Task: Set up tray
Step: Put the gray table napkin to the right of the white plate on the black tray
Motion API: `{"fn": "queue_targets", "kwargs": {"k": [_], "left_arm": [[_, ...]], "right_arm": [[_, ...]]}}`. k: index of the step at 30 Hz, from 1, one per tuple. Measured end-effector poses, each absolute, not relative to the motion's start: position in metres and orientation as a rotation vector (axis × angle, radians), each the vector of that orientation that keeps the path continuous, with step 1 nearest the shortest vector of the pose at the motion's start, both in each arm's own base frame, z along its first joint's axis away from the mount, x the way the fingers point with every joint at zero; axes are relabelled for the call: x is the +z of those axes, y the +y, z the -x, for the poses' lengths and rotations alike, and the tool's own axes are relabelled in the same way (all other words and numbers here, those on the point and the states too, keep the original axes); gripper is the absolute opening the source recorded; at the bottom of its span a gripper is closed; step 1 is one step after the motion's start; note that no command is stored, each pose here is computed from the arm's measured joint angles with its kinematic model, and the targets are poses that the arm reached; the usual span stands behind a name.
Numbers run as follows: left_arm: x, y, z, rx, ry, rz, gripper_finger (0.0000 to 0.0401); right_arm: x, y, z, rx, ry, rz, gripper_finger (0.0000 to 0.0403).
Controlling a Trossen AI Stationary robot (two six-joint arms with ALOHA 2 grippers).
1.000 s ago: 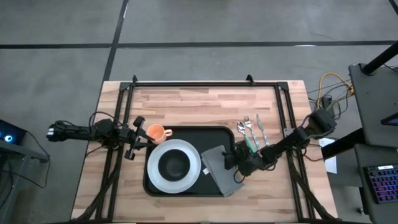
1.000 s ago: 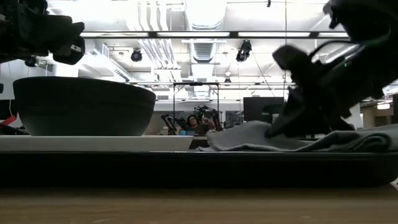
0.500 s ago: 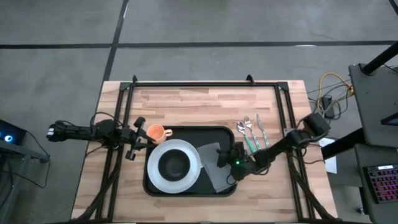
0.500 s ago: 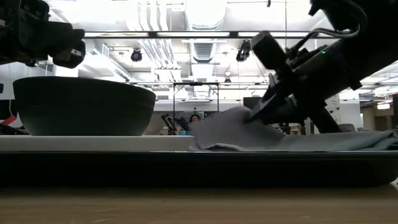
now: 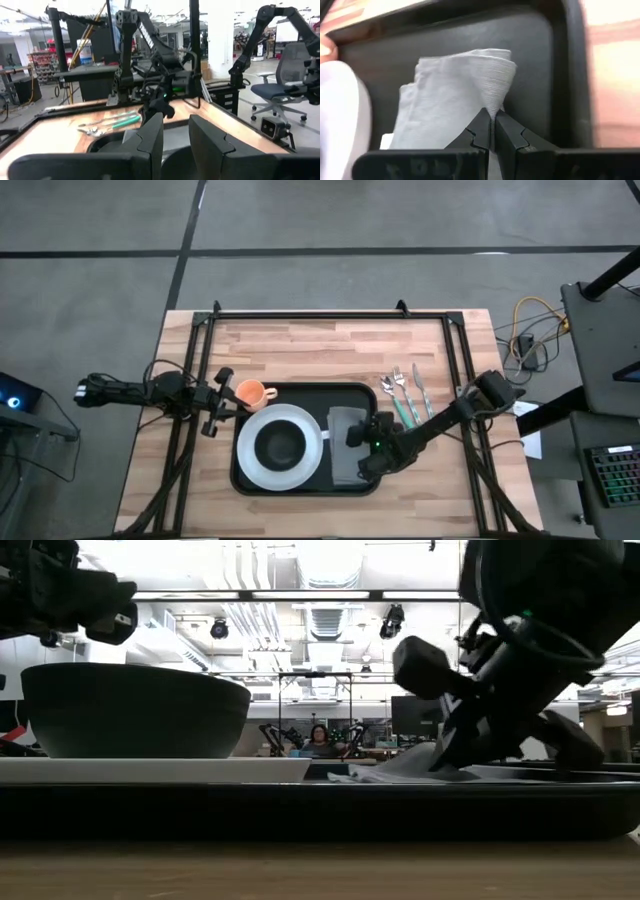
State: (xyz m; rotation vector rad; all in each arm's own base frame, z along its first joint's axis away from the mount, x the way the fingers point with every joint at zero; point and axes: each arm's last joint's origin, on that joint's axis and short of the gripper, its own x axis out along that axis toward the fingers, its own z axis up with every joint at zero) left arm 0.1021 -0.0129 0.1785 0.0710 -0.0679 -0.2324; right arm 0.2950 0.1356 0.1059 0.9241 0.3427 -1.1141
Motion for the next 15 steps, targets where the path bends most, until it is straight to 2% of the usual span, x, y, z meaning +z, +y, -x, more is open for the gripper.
{"fn": "queue_targets", "kwargs": {"k": [15], "left_arm": [[0.1765,-0.0130,-0.1035,-0.233,-0.047,-0.070,0.0075]], "right_arm": [[0.1084,0.1349,-0.2968,-1.145,0.380,-0.873,0.0008]]}}
